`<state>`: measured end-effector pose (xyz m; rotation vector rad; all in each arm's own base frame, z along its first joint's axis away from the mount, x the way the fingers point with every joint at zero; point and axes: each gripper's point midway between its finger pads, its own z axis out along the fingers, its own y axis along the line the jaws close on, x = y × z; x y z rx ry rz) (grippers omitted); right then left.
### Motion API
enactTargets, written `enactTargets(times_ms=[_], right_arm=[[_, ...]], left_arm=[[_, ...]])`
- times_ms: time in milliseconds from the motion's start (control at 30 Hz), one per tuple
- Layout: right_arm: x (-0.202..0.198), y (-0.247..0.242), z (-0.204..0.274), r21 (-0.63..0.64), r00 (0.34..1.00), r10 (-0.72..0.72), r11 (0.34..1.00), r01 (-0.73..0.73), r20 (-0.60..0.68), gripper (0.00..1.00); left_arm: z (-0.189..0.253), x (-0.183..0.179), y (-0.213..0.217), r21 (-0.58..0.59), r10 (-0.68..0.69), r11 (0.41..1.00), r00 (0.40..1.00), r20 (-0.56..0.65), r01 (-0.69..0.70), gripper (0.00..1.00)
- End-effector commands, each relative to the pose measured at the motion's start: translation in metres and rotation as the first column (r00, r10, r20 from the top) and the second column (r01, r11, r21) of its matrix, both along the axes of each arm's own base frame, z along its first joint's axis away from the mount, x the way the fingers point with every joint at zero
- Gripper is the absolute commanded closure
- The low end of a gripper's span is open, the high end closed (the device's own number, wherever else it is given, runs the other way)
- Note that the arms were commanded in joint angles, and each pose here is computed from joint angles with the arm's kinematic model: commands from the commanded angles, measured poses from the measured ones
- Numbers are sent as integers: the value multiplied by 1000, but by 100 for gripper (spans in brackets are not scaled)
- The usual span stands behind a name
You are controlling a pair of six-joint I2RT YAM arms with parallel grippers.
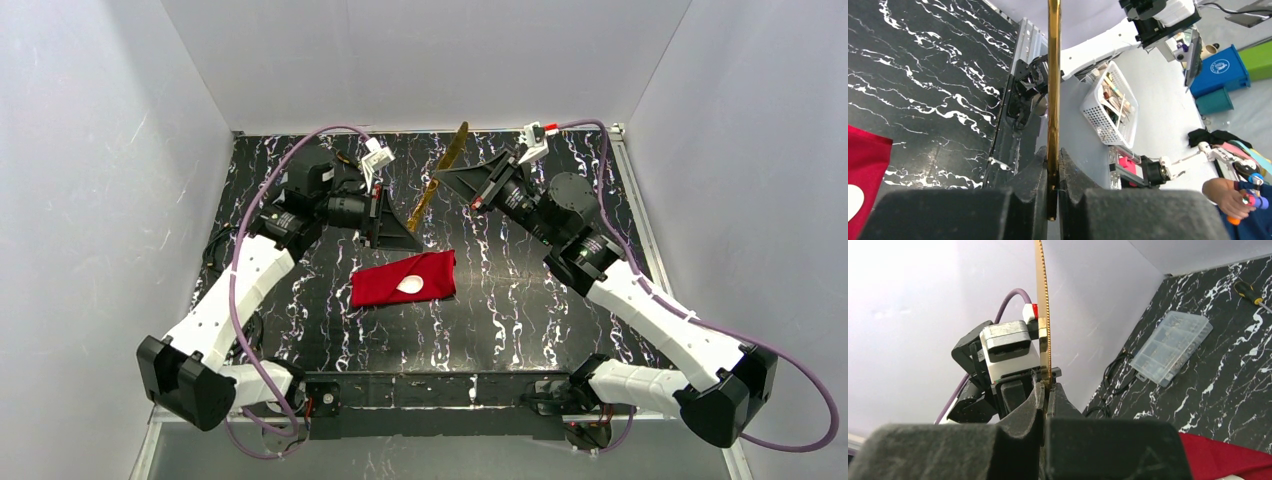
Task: Fold the napkin into a case and place the utensils inside
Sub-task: Pass from the right arm to the left, then pass from the left arm to the right
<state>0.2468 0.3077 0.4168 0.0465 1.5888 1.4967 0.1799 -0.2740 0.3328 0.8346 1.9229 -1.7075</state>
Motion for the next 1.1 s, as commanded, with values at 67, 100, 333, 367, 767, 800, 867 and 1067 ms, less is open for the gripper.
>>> enactTargets(times_ms=[67, 100, 333, 367, 767, 800, 867, 1067], right_arm=[[-15, -11, 22, -14, 995, 4, 1000, -2, 102, 99], [-18, -11, 20, -68, 993, 19, 998, -11, 118, 99], [-51, -33, -36, -641, 932, 358, 730, -238, 62, 54], [-50, -47, -40, -715, 936, 349, 667, -210, 51, 49], [-72, -67, -8, -781, 884, 446, 598, -180, 137, 10], [-76, -55, -13, -761, 861, 497, 599, -252, 107, 11], [-86, -18, -60, -679, 768, 638, 544, -494, -48, 16], [-114, 23, -89, -684, 666, 734, 421, -596, -129, 22]], left_arm=[[29, -15, 6, -31, -113, 993, 988, 102, 116, 100], [28, -17, 7, -29, -123, 992, 988, 95, 127, 100], [-19, -38, 24, 83, -202, 978, 972, 122, 193, 100], [-26, -40, 28, 107, -221, 972, 966, 134, 208, 100], [-85, -89, 86, 363, -525, 816, 840, 138, 451, 100], [-86, -91, 89, 370, -540, 805, 830, 137, 463, 100], [-88, -90, 92, 394, -558, 792, 815, 157, 466, 100], [-87, -84, 89, 398, -541, 792, 834, 109, 462, 100]])
